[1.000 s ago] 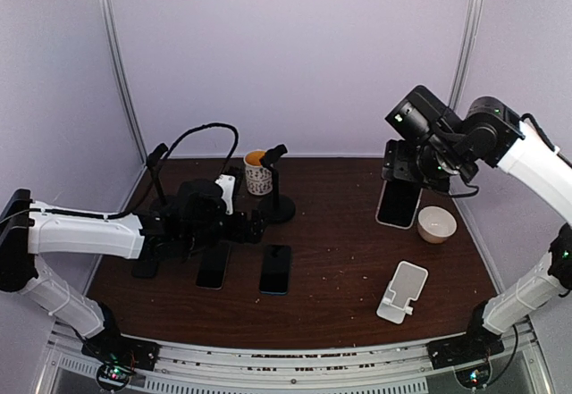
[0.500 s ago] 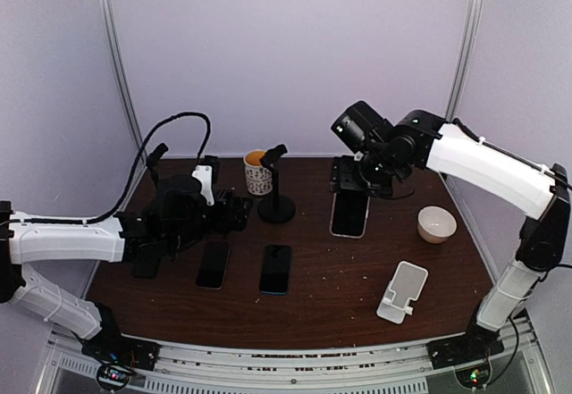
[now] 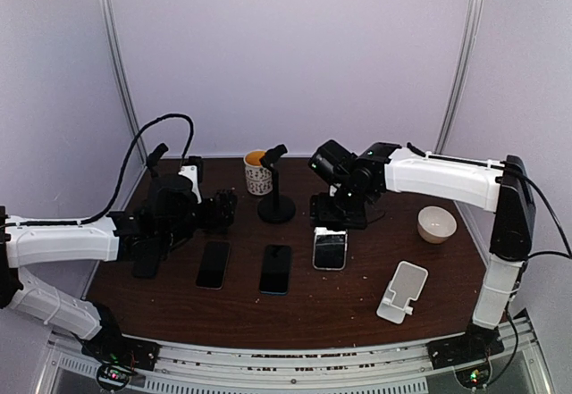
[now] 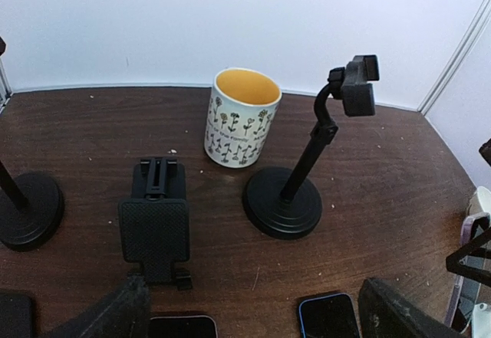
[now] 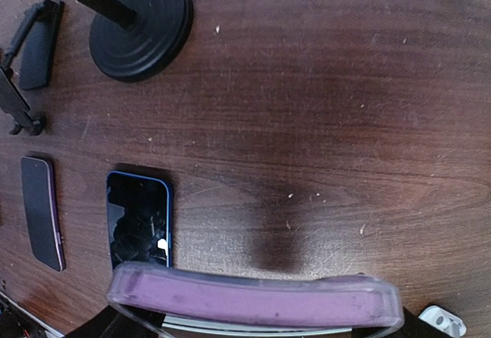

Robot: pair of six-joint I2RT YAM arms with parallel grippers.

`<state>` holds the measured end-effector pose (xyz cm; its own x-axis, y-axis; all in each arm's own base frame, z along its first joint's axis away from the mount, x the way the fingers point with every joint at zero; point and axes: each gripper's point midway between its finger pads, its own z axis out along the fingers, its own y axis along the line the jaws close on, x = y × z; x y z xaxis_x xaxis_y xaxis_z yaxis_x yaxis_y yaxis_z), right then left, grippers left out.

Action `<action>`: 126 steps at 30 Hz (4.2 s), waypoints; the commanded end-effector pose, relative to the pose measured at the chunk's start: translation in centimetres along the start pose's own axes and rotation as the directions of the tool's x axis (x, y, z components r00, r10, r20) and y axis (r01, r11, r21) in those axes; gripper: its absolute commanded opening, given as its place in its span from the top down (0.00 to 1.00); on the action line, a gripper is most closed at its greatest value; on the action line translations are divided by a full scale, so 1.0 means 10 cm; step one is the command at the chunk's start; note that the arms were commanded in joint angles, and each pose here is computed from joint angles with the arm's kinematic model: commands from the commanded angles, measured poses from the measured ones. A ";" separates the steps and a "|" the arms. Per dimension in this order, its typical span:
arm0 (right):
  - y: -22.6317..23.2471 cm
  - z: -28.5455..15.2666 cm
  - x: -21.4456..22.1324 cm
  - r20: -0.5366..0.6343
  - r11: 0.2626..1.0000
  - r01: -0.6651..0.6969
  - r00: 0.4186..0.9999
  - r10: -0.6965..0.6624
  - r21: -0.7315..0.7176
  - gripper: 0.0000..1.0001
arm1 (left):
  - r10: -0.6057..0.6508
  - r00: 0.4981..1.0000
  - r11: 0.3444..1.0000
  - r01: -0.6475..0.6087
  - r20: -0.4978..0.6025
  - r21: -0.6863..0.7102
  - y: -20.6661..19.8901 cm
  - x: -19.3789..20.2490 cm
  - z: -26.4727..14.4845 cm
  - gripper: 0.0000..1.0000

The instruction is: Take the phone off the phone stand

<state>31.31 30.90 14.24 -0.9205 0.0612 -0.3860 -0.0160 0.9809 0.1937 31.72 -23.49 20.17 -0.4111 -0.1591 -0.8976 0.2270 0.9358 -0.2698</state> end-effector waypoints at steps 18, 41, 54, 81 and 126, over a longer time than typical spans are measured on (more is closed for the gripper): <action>-0.23 0.72 0.40 -0.180 0.998 0.036 0.983 -0.027 0.052 0.37 | -0.031 1.000 0.998 0.031 0.005 -0.061 0.15 -0.03 0.01 0.02; -0.50 1.14 0.47 -0.265 0.995 -0.023 0.963 0.048 0.097 0.15 | -0.030 0.999 0.995 0.027 -0.029 -0.098 0.22 0.03 0.06 0.02; -0.43 0.78 0.23 -0.180 0.998 -0.024 0.983 0.034 0.055 0.00 | -0.033 0.999 0.995 0.030 -0.031 -0.099 0.23 0.03 0.06 0.02; -1.50 -1.02 0.31 0.186 0.955 -0.276 0.949 0.253 0.109 0.00 | -0.091 0.995 0.994 0.088 -0.048 -0.061 0.16 0.08 0.08 0.02; -1.42 -0.60 1.50 -0.047 0.886 -0.420 0.899 0.436 0.197 0.23 | -0.092 0.995 0.994 0.088 -0.045 -0.067 0.19 0.09 0.06 0.02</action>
<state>15.16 16.56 11.03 -0.8626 0.4593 -0.2123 0.4404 0.8881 0.1320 31.79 -22.03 17.69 -0.4978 -0.2143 -0.8404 0.1260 0.9408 -0.3146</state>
